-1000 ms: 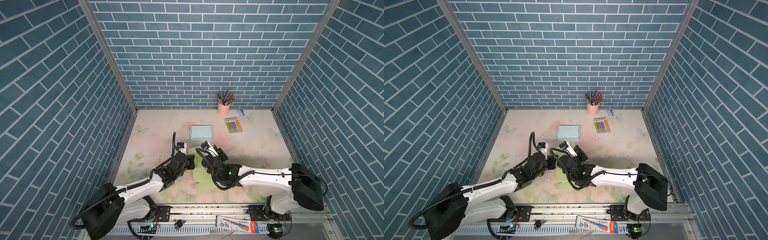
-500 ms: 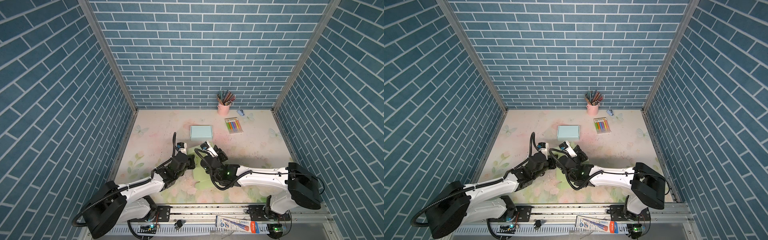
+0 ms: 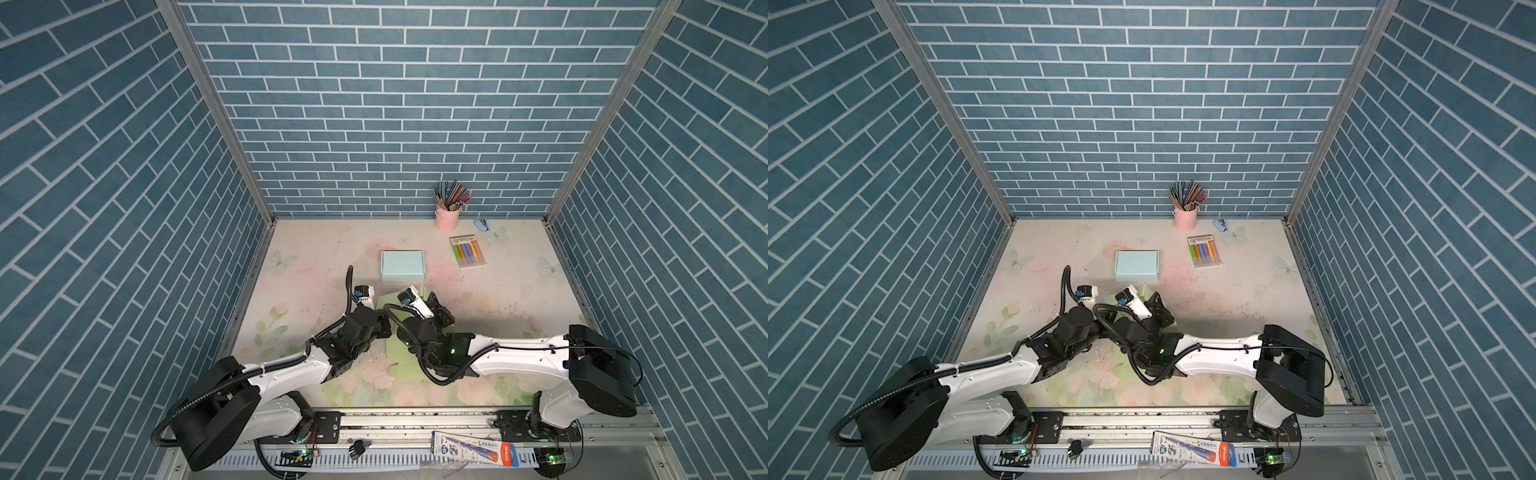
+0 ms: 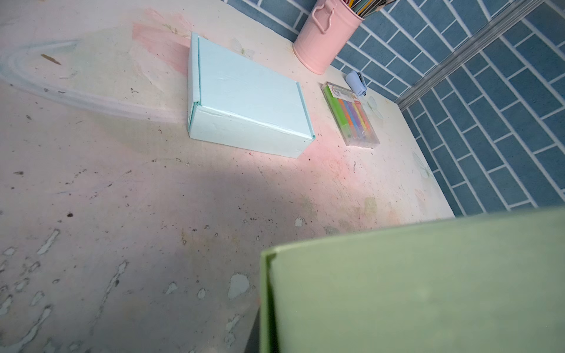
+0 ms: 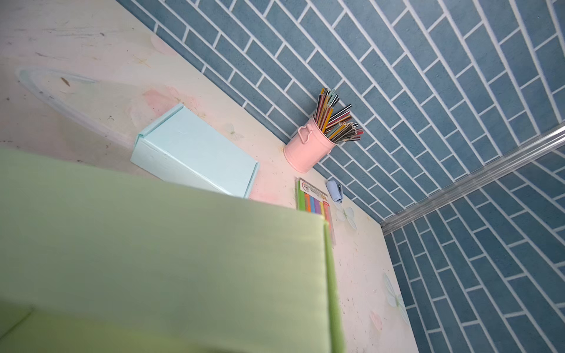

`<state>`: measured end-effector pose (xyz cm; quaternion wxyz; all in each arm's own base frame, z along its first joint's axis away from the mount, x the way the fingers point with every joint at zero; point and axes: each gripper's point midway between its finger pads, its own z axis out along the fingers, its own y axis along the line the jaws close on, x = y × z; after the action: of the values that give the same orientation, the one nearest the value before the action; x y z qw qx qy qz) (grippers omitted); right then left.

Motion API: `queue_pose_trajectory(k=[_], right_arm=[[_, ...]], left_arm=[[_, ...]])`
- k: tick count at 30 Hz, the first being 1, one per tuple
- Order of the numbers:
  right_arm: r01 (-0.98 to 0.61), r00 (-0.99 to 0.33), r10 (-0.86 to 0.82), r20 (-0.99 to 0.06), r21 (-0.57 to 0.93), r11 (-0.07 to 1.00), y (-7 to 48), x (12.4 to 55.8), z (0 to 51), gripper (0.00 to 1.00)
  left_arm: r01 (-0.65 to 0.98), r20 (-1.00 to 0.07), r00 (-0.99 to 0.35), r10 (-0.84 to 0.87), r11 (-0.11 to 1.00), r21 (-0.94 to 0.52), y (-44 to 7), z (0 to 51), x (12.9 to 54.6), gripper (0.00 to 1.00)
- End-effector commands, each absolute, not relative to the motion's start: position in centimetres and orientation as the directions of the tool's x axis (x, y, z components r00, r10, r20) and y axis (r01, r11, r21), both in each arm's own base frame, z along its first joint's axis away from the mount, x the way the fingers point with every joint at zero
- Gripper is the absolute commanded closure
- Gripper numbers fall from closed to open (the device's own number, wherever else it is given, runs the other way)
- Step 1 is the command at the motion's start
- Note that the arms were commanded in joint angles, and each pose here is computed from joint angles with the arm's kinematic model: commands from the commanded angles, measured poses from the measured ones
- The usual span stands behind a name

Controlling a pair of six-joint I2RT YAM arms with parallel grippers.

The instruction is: Fold the paper box

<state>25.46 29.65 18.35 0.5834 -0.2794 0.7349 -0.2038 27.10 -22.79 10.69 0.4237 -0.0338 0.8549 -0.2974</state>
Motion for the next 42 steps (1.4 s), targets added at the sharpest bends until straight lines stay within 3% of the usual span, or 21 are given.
queue_pose_trajectory(k=[1, 6, 13, 16, 21, 24, 28, 31, 42], right_arm=[[-0.174, -0.16, -0.662, -0.732, -0.64, 0.749, 28.8, 24.9, 18.4, 0.76], [-0.246, -0.128, -0.59, -0.797, -0.551, 0.798, 29.0, 23.3, 19.5, 0.61], [-0.487, -0.124, -0.433, -0.893, -0.325, 0.811, 30.0, 20.3, 19.7, 0.36], [-0.625, -0.085, -0.391, -0.916, -0.256, 0.737, 31.1, 18.1, 20.5, 0.35], [-0.694, 0.044, -0.354, -0.934, -0.284, 0.662, 31.5, 15.0, 25.6, 0.34], [-0.711, 0.036, -0.202, -0.979, -0.167, 0.683, 30.5, 14.9, 29.9, 0.32], [-0.767, -0.196, -0.029, -0.98, 0.135, 0.628, 29.0, 18.8, 31.0, 0.31], [-0.765, -0.381, -0.015, -0.924, 0.306, 0.566, 28.8, 22.1, 28.7, 0.31], [-0.683, -0.671, -0.168, -0.722, 0.513, 0.52, 30.6, 24.7, 17.4, 0.36]], left_arm=[[0.238, -0.717, -0.598, -0.359, 0.774, -0.587, -23.7, 12.8, 27.2, 0.98], [0.219, -0.732, -0.589, -0.343, 0.803, -0.553, -23.3, 12.0, 27.5, 0.98], [0.205, -0.781, -0.565, -0.267, 0.872, -0.446, -22.1, 11.1, 28.1, 0.98], [0.202, -0.805, -0.556, -0.207, 0.906, -0.372, -21.4, 10.8, 28.4, 0.99], [0.245, -0.841, -0.535, -0.083, 0.937, -0.248, -21.2, 10.3, 28.8, 0.98], [0.311, -0.857, -0.516, -0.007, 0.93, -0.195, -21.8, 9.9, 28.7, 0.98], [0.436, -0.881, -0.464, 0.094, 0.89, -0.135, -23.6, 9.9, 28.1, 0.97], [0.501, -0.887, -0.431, 0.167, 0.861, -0.082, -25.0, 9.4, 27.7, 0.97], [0.64, -0.897, -0.322, 0.301, 0.768, 0.028, -30.0, 7.9, 26.6, 0.95]])
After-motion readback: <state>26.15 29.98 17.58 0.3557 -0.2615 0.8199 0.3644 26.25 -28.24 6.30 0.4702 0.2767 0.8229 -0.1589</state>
